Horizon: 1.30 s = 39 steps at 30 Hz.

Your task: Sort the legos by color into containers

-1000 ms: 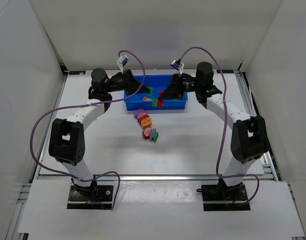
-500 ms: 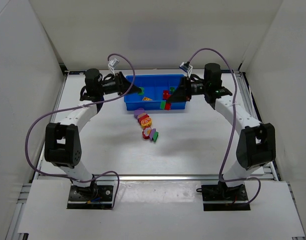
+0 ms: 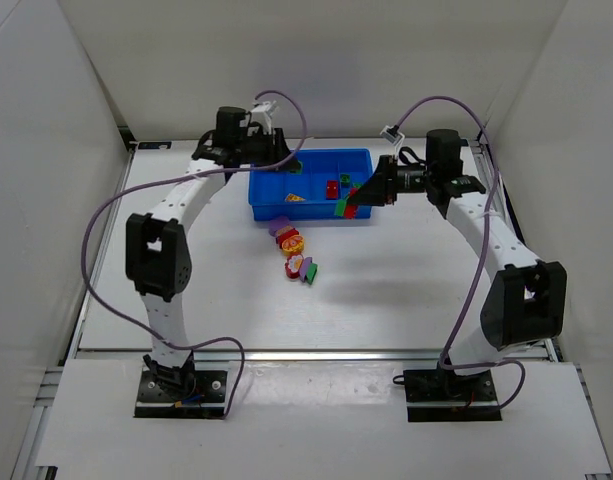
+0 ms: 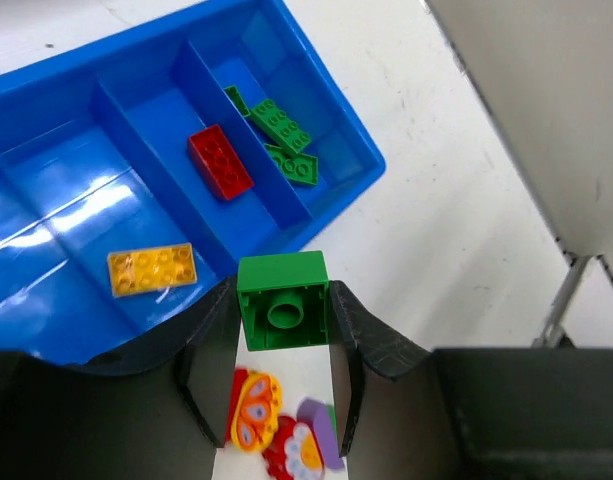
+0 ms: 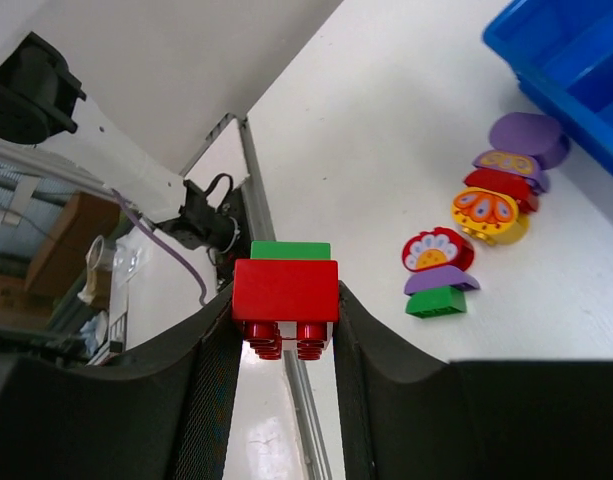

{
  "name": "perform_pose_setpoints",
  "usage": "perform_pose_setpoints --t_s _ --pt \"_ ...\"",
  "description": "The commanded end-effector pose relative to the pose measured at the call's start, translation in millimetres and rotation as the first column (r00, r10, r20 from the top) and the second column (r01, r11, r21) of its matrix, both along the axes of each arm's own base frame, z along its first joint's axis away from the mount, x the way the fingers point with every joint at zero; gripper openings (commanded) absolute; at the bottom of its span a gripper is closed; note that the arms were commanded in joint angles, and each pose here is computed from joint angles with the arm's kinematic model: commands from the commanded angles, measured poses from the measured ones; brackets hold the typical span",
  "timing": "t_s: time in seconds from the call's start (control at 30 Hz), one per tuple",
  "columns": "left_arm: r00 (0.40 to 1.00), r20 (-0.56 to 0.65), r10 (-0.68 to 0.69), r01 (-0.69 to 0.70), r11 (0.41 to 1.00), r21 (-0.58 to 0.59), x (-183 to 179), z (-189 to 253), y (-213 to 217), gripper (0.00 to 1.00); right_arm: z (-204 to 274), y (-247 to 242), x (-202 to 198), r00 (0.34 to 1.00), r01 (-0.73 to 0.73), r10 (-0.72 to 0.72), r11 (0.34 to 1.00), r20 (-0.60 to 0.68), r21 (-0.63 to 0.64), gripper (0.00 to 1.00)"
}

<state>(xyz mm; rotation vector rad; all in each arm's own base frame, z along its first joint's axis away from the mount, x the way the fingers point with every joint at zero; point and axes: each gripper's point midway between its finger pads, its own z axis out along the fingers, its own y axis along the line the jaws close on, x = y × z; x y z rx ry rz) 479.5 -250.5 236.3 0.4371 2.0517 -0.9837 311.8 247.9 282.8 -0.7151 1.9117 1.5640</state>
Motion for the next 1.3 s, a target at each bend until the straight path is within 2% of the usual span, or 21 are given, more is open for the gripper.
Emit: perform_pose_setpoints --t_s 0.0,0.27,0.3,0.33,0.4,0.5,0.57,0.67,0.7,0.8,0.83,0.93,1.03,1.1,1.13,1.2,1.23,1.27 --pt "0.996 0.018 -0.091 0.090 0.995 0.034 -1.7 -3.6 -39.4 0.13 17.1 -14.5 1.5 0.995 0.047 -0.047 0.999 0.083 -0.003 0.09" --pt "0.969 0.016 -0.247 0.247 0.969 -0.029 15.1 -27.0 -111.1 0.16 13.8 -43.7 5.5 0.989 0.121 -0.119 0.992 0.085 -0.021 0.09" --pt "0.963 -0.008 -0.270 0.270 0.962 -0.036 17.8 -45.0 -119.2 0.17 13.6 -46.0 5.0 0.989 0.128 -0.126 0.991 0.082 -0.023 0.09" --pt "0.957 0.028 -0.290 0.291 0.955 -0.052 20.8 -33.3 -129.0 0.17 10.8 -47.9 4.5 0.989 0.131 -0.129 0.991 0.071 -0.024 0.09" --pt "0.954 0.011 -0.300 0.301 0.952 -0.058 27.9 -48.9 -137.8 0.17 9.5 -52.9 5.3 0.987 0.145 -0.143 0.989 0.067 -0.024 0.09" --pt "0.949 0.036 -0.312 0.314 0.947 -0.068 33.5 -48.9 -148.0 0.19 5.8 -55.9 6.6 0.987 0.154 -0.152 0.988 0.059 -0.027 0.09" --pt "0.947 0.025 -0.320 0.321 0.945 -0.069 34.6 -60.5 -155.2 0.23 4.8 -57.0 7.7 0.986 0.158 -0.156 0.987 0.058 -0.028 0.09" --pt "0.950 0.001 -0.313 0.312 0.948 -0.069 37.1 -78.4 -160.9 0.35 3.8 -60.9 11.6 0.984 0.171 -0.169 0.985 0.057 -0.030 0.09" --pt "0.951 0.001 -0.309 0.308 0.949 -0.067 39.4 -83.8 -161.5 0.43 4.2 -60.9 12.0 0.984 0.171 -0.169 0.985 0.055 -0.029 0.09" --pt "0.949 0.012 -0.314 0.314 0.947 -0.067 41.1 -86.1 -163.7 0.53 4.6 -62.6 15.6 0.984 0.174 -0.172 0.984 0.056 -0.030 0.09" --pt "0.948 0.014 -0.317 0.317 0.946 -0.068 41.0 -87.6 -165.0 0.63 4.2 -62.8 16.8 0.983 0.175 -0.173 0.984 0.060 -0.032 0.09" --pt "0.948 0.032 -0.317 0.319 0.944 -0.080 42.4 -79.4 -166.7 0.73 1.9 -61.3 20.2 0.984 0.170 -0.169 0.985 0.050 -0.031 0.09" --pt "0.944 0.080 -0.319 0.326 0.941 -0.094 42.0 -54.9 -167.5 0.78 2.3 -61.2 23.3 0.983 0.174 -0.172 0.984 0.057 -0.029 0.09" --pt "0.944 0.108 -0.312 0.323 0.941 -0.105 40.9 -34.3 -166.0 0.78 2.9 -61.3 24.1 0.983 0.175 -0.173 0.984 0.064 -0.029 0.09" --pt "0.937 0.150 -0.315 0.333 0.936 -0.116 36.3 -6.4 -163.8 0.77 2.9 -61.8 24.4 0.983 0.177 -0.175 0.984 0.064 -0.029 0.09" --pt "0.936 0.177 -0.304 0.328 0.936 -0.128 33.0 19.4 -155.3 0.76 3.5 -61.1 23.8 0.983 0.171 -0.168 0.985 0.071 -0.027 0.09" --pt "0.930 0.201 -0.307 0.339 0.928 -0.155 22.9 50.5 -149.5 0.75 3.2 -59.9 23.1 0.984 0.165 -0.163 0.986 0.069 -0.025 0.09" --pt "0.935 0.195 -0.295 0.329 0.929 -0.170 22.5 57.8 -140.6 0.73 3.3 -60.0 23.6 0.984 0.164 -0.161 0.986 0.080 -0.026 0.09"
